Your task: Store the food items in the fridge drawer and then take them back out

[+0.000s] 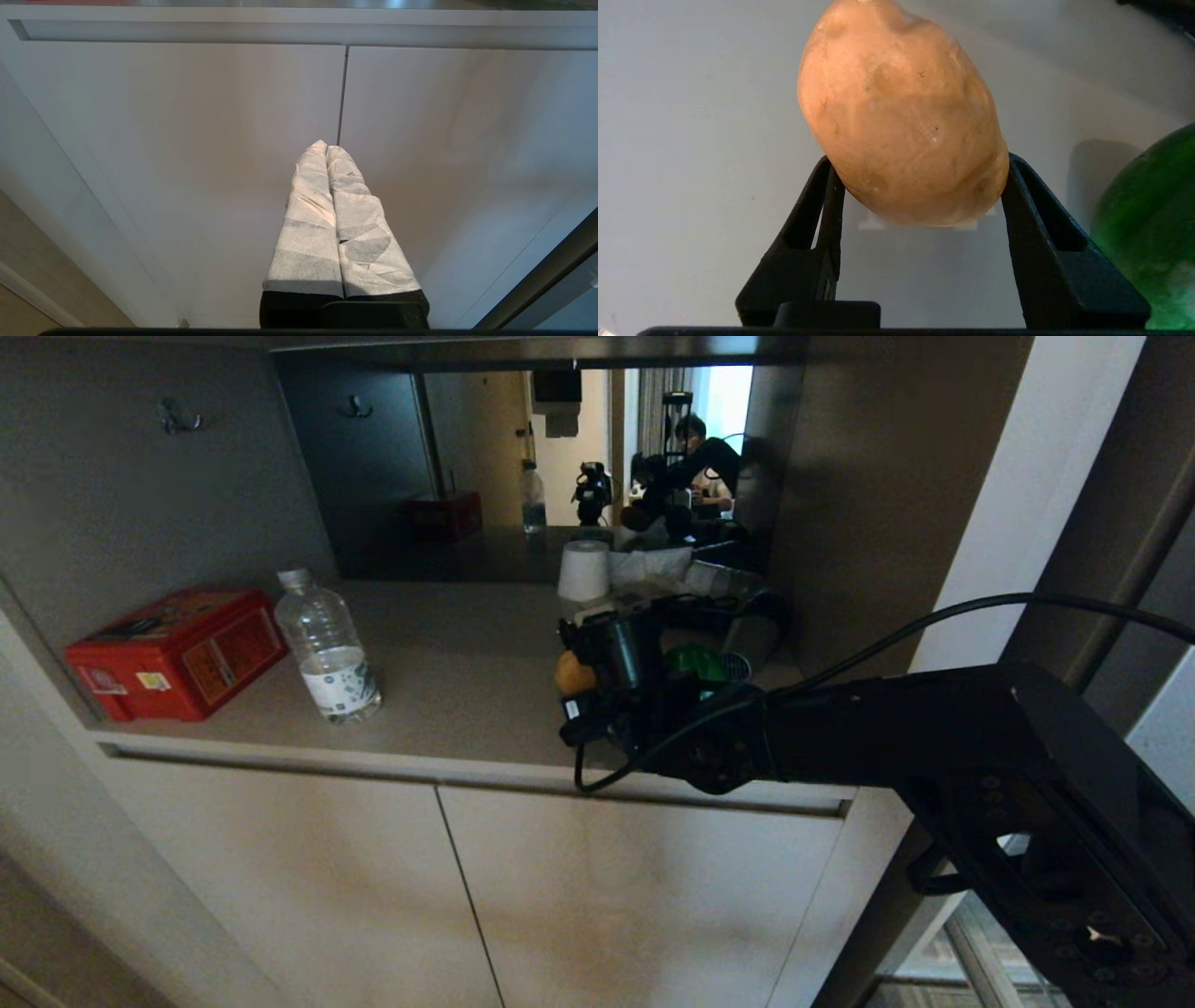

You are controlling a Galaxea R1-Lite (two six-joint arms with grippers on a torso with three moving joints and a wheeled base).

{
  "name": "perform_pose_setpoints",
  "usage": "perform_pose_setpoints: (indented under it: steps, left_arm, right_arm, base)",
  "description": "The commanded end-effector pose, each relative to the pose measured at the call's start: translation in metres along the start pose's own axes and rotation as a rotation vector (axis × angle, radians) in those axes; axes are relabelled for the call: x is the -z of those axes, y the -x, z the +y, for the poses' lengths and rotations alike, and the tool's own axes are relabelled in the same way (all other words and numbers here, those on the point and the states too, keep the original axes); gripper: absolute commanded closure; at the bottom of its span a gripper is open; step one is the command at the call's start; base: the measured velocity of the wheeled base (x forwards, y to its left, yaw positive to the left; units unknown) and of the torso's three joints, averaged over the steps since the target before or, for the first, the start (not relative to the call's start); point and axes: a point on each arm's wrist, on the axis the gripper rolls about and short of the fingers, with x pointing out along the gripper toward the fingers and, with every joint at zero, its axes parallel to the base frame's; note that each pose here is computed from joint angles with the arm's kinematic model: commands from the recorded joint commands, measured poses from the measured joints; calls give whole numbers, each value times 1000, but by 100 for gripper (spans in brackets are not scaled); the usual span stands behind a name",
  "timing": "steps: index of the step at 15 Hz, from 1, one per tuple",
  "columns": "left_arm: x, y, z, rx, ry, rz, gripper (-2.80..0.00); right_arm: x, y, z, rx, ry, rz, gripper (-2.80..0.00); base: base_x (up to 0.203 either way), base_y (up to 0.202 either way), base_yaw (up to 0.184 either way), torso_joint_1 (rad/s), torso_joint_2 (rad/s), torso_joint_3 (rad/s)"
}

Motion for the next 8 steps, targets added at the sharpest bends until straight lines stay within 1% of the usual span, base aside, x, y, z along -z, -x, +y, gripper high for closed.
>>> perform_pose_setpoints:
  steps: [1,8]
  left_arm:
    - [3,-1,0,-1,0,11,0]
    - [3,-1,0,-1,0,11,0]
  right_arm:
    - [1,0,0,3,0,1,0]
    - [8,-3,1,6,6,19,0]
  base:
    - [0,0,0,0,0,0]
    - [0,0,0,0,0,0]
